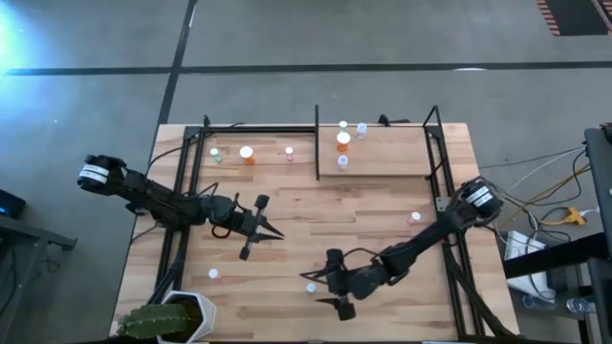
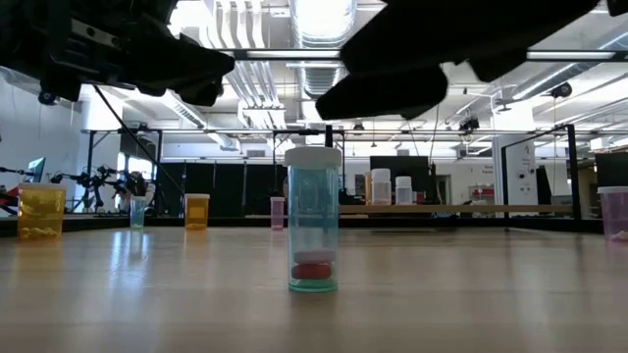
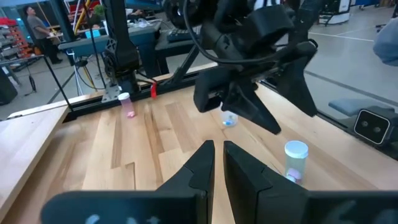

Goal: Pick and place medicine bottles onto shelf by color
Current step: Put the bottom blue pill bottle on the shelf

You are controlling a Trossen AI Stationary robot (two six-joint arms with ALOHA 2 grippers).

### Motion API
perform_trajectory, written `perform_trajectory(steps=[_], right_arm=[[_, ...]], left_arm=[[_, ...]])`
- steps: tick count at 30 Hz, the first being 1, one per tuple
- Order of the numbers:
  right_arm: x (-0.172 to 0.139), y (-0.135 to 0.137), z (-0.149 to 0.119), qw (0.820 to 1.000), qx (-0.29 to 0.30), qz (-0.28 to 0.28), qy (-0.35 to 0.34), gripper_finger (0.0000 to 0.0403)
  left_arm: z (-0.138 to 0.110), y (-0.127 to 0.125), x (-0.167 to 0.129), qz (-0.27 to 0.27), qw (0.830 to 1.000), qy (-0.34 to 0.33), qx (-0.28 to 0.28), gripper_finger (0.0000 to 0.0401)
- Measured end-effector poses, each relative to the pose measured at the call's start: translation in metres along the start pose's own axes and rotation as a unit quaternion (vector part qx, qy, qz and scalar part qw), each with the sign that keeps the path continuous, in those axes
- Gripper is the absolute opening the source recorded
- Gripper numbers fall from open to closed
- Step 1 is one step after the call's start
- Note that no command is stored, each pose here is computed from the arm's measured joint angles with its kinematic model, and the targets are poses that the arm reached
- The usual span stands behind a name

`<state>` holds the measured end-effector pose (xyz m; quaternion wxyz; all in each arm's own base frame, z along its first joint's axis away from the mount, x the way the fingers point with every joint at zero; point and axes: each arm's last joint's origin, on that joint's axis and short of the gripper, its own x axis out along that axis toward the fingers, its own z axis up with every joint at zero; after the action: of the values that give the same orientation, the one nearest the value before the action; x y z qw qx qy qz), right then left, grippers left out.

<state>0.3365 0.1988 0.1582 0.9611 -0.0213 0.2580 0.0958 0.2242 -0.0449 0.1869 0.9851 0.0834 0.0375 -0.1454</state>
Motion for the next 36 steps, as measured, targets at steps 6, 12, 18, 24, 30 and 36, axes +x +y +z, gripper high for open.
perform_trajectory(steps=[6,12,18,24,30,36], right_arm=[[0.015,0.001,0.004,1.000,-0.008,0.017,0.007,0.0274],[0.022,-0.005,-0.005,1.000,-0.006,0.006,0.028,0.0274],[0.023,-0.013,-0.007,0.999,0.011,-0.006,0.032,0.0274],[0.023,-0.014,-0.008,0.999,0.012,-0.005,0.033,0.0262],[0.023,-0.013,-0.008,0.999,0.012,0.000,0.034,0.0192],[0.023,-0.013,-0.008,0.999,0.012,0.011,0.037,0.0111]], left_arm=[[0.000,0.000,0.000,0.000,1.000,0.000,0.000,0.0015],[0.000,0.000,0.000,0.000,1.000,0.000,0.000,0.0015],[0.000,0.000,0.000,0.000,1.000,0.000,0.001,0.0015],[0.000,0.000,0.000,0.000,1.000,-0.001,0.003,0.0015],[0.000,0.000,0.000,0.000,1.000,-0.001,0.003,0.0015],[0.000,0.000,0.000,0.000,1.000,-0.001,0.003,0.0015]])
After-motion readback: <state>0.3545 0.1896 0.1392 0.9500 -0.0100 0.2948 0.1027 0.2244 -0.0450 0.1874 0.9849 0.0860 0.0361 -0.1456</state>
